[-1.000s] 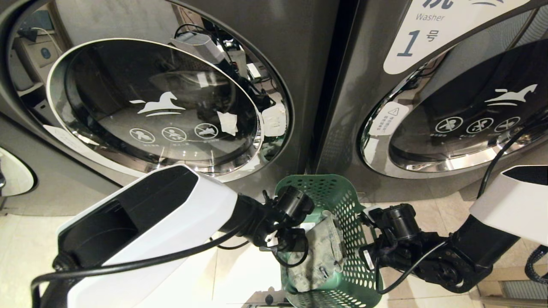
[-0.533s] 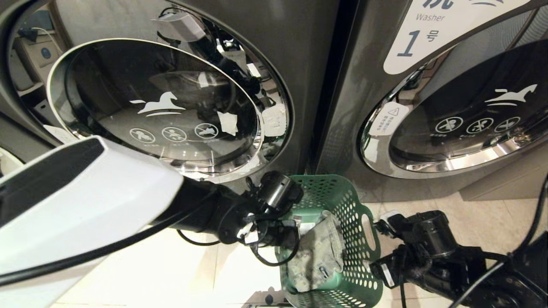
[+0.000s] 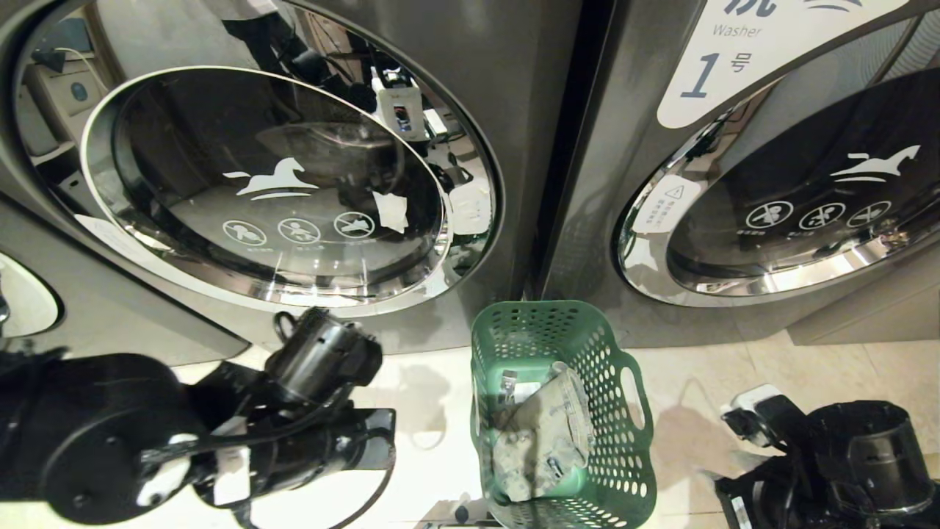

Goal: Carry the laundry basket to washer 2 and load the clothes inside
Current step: Open the lid of the washing machine

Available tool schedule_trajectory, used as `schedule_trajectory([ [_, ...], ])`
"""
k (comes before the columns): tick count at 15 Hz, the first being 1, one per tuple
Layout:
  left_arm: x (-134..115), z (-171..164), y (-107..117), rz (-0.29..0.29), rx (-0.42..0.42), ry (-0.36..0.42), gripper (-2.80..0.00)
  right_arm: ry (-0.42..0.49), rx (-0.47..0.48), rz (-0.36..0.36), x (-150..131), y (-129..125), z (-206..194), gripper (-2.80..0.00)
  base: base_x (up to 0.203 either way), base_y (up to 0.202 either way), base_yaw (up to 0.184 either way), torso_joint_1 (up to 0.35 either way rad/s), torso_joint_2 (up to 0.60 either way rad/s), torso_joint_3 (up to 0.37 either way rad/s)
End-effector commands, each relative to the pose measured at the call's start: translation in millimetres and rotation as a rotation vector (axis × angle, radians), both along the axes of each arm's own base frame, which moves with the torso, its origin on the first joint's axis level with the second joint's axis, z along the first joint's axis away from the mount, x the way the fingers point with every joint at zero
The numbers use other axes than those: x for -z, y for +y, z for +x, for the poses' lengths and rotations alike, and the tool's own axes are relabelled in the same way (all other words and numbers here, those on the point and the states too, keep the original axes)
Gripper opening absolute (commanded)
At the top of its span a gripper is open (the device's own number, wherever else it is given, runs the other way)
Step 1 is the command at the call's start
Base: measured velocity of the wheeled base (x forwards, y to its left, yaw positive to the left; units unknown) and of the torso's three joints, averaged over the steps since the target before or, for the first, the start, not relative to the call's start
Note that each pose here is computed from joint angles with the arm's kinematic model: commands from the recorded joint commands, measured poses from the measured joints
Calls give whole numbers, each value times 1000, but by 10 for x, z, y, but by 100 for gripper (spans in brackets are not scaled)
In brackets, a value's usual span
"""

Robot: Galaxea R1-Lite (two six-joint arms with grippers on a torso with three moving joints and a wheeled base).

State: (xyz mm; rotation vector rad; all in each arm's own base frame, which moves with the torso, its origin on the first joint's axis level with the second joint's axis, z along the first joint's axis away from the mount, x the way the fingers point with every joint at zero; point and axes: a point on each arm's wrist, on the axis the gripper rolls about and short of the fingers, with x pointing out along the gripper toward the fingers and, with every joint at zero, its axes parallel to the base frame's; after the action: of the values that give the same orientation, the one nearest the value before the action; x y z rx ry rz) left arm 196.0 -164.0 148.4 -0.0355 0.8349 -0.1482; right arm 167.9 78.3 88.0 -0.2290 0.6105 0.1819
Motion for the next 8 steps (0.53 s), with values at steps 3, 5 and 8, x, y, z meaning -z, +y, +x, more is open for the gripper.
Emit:
schedule_trajectory([
  [3, -66, -315, 832, -32, -231, -46, -280, -17, 93, -29, 48, -209, -329, -280, 0, 0, 0, 0, 0, 0],
  [5, -2, -355, 1184, -25, -405, -44, -280, -12, 212, -41, 77, -374, -336, -280, 0, 0, 0, 0, 0, 0],
  [8, 184, -697, 1544, 9, -577, -30, -280, -69, 315, -16, 6, -567, -547, -280, 0, 0, 0, 0, 0, 0],
])
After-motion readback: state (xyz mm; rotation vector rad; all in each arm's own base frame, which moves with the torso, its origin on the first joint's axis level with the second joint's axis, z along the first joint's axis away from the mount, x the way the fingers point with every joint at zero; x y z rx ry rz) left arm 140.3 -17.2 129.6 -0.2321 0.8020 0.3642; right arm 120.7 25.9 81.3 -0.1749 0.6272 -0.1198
